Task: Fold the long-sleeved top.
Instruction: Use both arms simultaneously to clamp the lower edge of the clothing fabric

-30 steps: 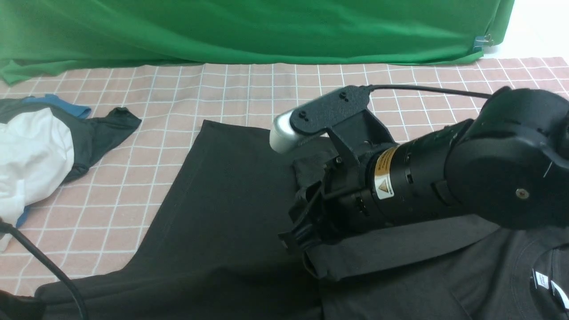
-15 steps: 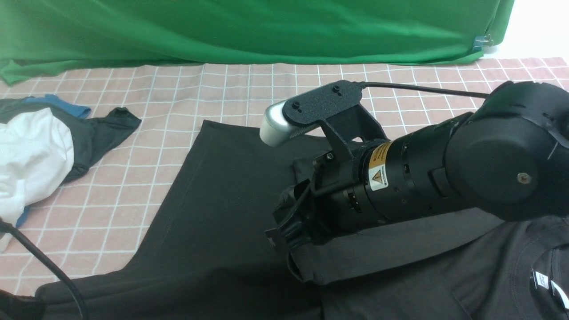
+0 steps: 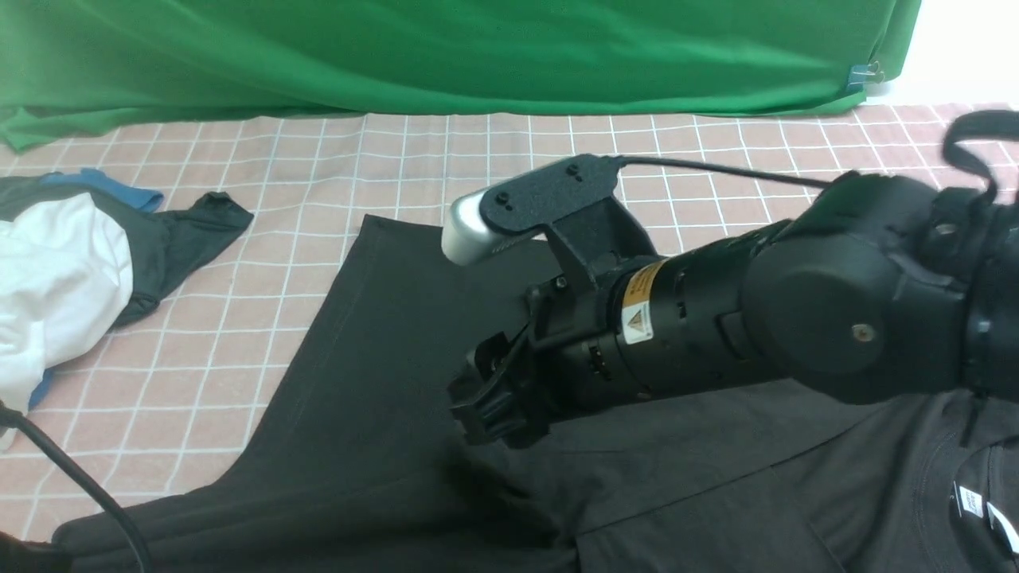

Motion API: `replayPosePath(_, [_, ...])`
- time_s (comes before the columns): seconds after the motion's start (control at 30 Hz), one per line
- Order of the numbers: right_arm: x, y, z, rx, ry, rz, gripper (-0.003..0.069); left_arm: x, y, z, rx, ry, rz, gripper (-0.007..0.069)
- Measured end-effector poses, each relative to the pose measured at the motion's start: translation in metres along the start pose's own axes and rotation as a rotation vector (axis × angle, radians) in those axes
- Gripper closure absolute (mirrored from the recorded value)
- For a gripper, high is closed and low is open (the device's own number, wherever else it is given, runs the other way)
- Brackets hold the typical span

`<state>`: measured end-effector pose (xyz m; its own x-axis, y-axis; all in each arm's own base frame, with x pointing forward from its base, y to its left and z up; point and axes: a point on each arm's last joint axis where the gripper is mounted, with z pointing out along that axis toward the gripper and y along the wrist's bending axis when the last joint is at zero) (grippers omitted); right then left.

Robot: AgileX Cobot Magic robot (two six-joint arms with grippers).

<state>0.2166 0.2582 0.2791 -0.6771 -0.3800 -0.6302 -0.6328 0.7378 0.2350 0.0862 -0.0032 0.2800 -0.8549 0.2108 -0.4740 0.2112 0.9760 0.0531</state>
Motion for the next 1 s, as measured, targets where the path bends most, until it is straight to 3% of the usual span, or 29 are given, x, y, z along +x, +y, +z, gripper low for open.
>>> replayPosePath(0.1, [0.004,0.0,-0.021,0.016,0.043,-0.04,0.0104,0.0,0.0,0.0,0.001,0.003,0.0,0.059])
replayPosePath(0.27, [0.028,-0.001,-0.062,0.055,0.228,-0.072,0.0158,0.0,0.0,0.0,-0.001,0.004,0.001,0.059])
replayPosePath(0.5, [0.12,-0.003,-0.071,0.12,0.667,-0.197,0.0176,0.001,0.001,0.0,-0.008,0.006,0.004,0.059])
replayPosePath(0.63, [0.165,0.003,-0.064,0.126,0.819,-0.317,0.0167,0.001,0.001,0.0,-0.008,0.006,0.004,0.059])
replayPosePath(0.77, [0.195,0.006,-0.06,0.181,0.859,-0.414,0.0112,0.001,0.001,0.0,-0.008,0.006,0.004,0.059])
replayPosePath(1.0, [0.216,0.007,-0.042,0.21,0.828,-0.388,0.0057,0.001,0.001,0.0,-0.008,0.006,0.004,0.059])
